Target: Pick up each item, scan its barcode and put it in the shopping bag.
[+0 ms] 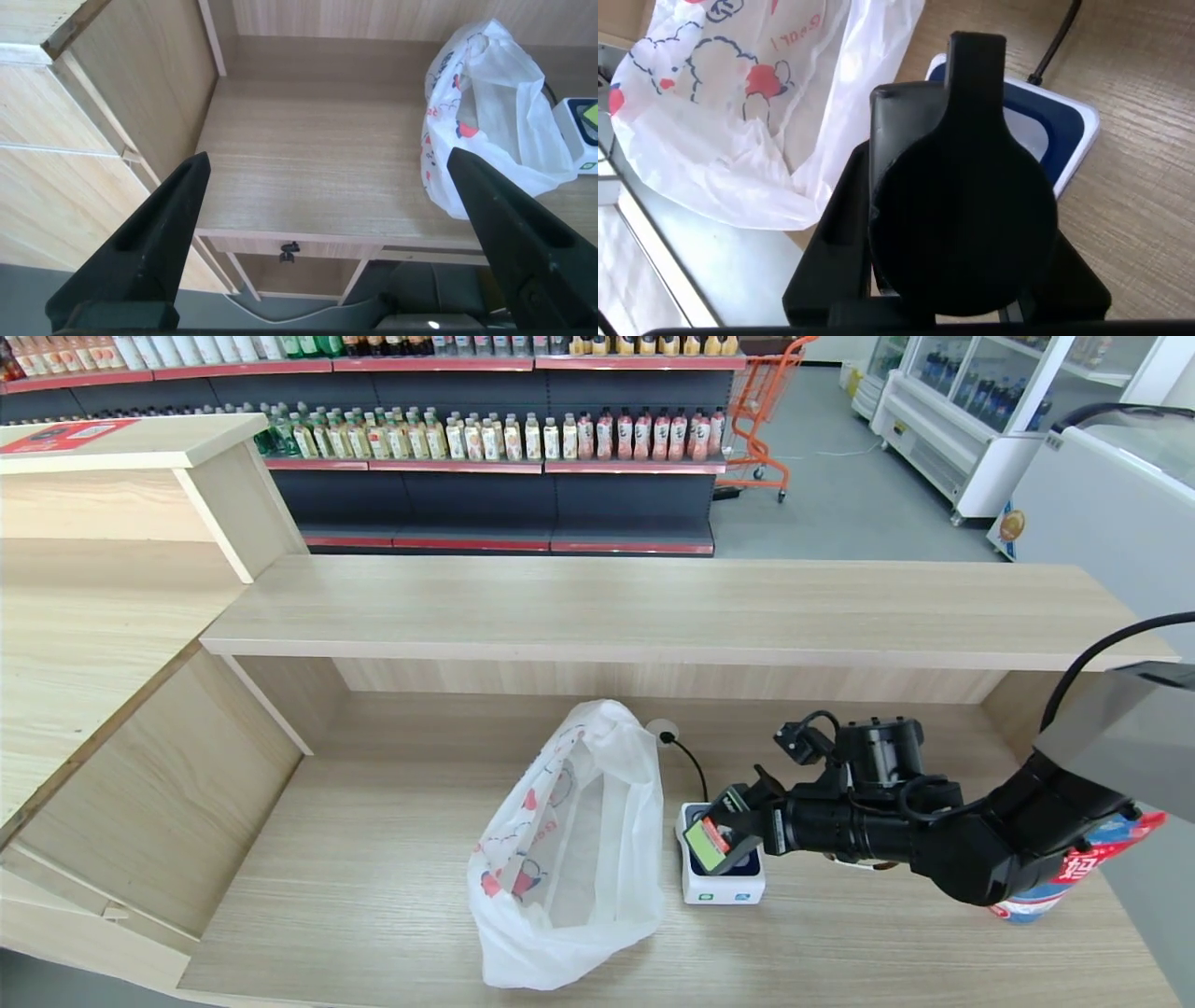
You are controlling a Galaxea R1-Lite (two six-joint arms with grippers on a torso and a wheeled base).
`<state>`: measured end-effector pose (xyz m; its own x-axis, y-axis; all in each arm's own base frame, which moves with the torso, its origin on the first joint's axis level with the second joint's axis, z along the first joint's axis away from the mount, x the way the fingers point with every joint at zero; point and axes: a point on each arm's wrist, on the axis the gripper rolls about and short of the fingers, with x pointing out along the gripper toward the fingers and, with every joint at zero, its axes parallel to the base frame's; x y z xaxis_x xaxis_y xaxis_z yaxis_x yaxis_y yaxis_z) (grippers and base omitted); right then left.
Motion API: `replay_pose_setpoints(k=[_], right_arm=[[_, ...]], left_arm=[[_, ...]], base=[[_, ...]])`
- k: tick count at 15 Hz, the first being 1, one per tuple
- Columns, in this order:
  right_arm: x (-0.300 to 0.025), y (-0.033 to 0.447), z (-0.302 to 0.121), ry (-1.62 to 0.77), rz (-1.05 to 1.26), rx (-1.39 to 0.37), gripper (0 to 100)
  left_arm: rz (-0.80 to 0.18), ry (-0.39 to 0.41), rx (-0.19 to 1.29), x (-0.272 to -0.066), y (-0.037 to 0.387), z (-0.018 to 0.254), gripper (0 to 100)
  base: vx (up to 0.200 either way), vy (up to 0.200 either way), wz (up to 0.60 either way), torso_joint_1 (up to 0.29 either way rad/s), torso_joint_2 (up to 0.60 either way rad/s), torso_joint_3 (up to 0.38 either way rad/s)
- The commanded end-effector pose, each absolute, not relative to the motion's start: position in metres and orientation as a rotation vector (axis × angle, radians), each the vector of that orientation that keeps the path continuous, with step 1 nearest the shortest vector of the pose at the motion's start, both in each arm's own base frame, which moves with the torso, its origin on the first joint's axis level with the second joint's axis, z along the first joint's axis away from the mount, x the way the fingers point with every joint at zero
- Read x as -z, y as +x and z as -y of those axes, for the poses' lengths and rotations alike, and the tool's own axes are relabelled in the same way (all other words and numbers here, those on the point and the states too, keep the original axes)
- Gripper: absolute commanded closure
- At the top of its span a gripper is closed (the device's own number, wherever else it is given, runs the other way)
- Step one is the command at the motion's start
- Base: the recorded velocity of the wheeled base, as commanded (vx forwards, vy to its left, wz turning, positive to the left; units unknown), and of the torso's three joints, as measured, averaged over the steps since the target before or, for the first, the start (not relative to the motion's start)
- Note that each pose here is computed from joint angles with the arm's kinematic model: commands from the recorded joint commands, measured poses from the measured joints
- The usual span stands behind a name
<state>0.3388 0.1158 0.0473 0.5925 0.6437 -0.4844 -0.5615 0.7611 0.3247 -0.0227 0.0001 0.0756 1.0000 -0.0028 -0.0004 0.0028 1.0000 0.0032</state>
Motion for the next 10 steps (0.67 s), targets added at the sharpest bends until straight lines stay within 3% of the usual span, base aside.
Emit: replay_pose_setpoints(k=[1,4,5,6,10], right_arm=[[-0.05,0.34,-0.116,0.152,-0.613,-0.699,100],[-0.088,0.331,-0.123,0.222,-0.543,-0.718,100],[-0.133,0.313,-0.127,0.271,-0.447,-0.753,100],[-0.148,0.302,-0.124,0.255,-0.411,-0.766,100],[-0.147,0.283,-0.102,-0.059,-0.35,-0.745,100]], left_arm=[[0.0,0.003,0.003,-0.076,-0.023,0.0,0],[0.0,0.003,0.003,-0.076,-0.023,0.0,0],[0.0,0.003,0.003,-0.076,-0.023,0.0,0],[0.0,0.003,0.003,-0.076,-0.023,0.0,0],[0.0,0.003,0.003,-0.076,-0.023,0.0,0]], base=[[0.0,0.0,0.0,0.0,0.0,0.0],[0.0,0.0,0.0,0.0,0.0,0.0],[0.0,0.0,0.0,0.0,0.0,0.0],[0.0,0.0,0.0,0.0,0.0,0.0],[0.0,0.0,0.0,0.0,0.0,0.0]])
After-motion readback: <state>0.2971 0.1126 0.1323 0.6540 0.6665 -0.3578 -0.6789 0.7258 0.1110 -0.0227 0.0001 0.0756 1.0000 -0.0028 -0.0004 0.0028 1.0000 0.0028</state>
